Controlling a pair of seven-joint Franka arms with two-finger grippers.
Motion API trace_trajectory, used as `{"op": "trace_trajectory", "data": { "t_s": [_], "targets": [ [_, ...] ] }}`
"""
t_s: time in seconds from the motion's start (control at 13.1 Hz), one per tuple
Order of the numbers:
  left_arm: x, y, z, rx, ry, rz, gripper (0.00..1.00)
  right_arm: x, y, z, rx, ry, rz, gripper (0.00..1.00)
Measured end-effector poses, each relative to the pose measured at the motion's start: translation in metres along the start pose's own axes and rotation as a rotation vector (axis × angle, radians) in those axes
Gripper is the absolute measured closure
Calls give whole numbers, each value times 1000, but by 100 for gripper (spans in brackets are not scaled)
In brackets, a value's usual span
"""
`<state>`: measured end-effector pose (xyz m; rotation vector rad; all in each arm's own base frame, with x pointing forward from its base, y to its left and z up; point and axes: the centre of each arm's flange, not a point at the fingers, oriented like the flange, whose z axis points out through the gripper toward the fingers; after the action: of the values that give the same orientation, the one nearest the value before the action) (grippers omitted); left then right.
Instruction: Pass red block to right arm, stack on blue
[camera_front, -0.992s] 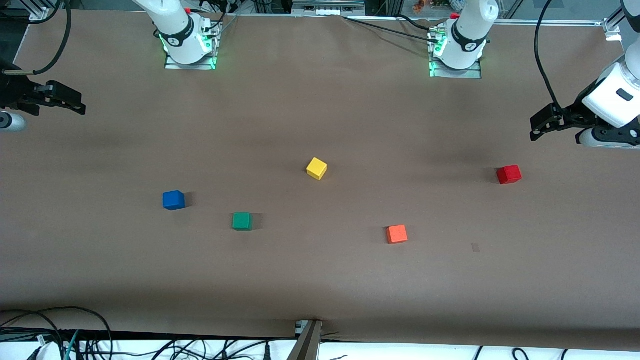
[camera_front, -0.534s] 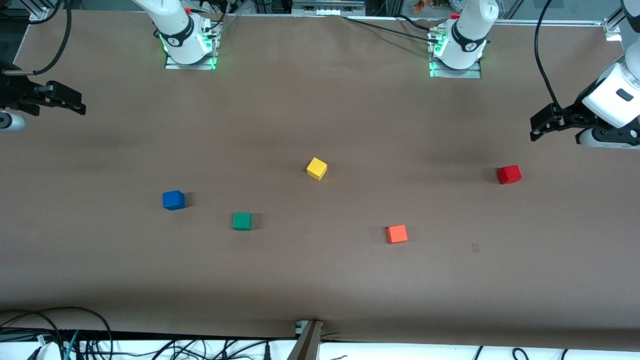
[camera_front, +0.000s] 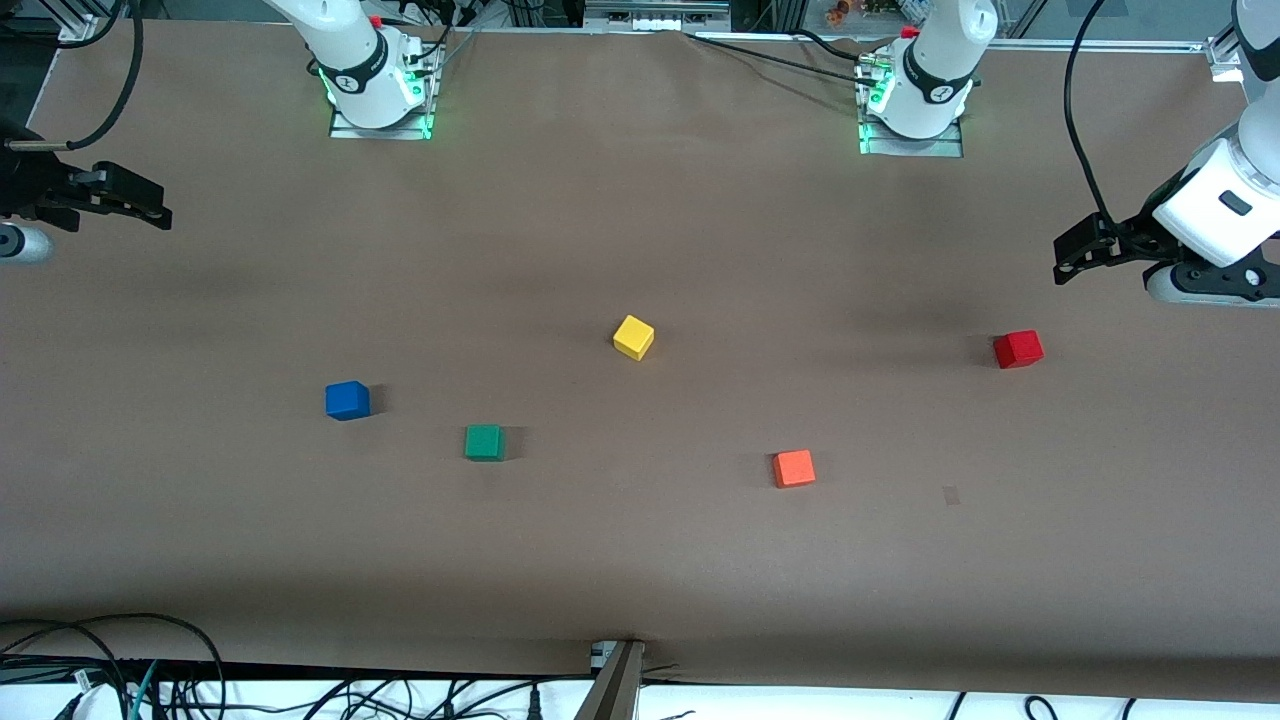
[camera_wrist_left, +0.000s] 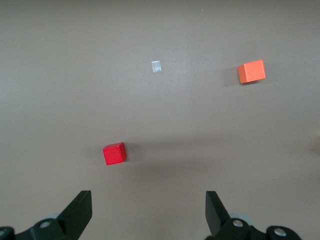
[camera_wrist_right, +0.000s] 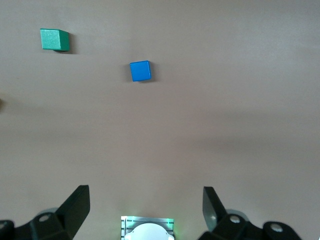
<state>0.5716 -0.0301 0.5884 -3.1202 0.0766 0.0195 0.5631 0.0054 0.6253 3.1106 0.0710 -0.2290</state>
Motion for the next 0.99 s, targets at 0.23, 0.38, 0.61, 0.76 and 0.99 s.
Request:
{"op": "trace_trajectory", "data": {
  "t_s": [0.23, 0.38, 0.61, 0.76, 0.99],
  "targets": [
    [2, -1, 5, 0, -10, -5, 0, 0, 0, 0, 0, 0, 1, 0],
    [3, -3, 12, 1, -32, -9, 0, 0, 0, 0, 0, 0, 1, 0],
    [7, -17, 56, 1, -168, -37, 0, 0, 0, 0, 0, 0, 1, 0],
    [14, -28, 101, 0, -243, -54, 0, 0, 0, 0, 0, 1, 1, 0],
    [20, -60, 179, -6, -225, -105, 0, 0, 1, 0, 0, 0, 2, 0]
  ]
}}
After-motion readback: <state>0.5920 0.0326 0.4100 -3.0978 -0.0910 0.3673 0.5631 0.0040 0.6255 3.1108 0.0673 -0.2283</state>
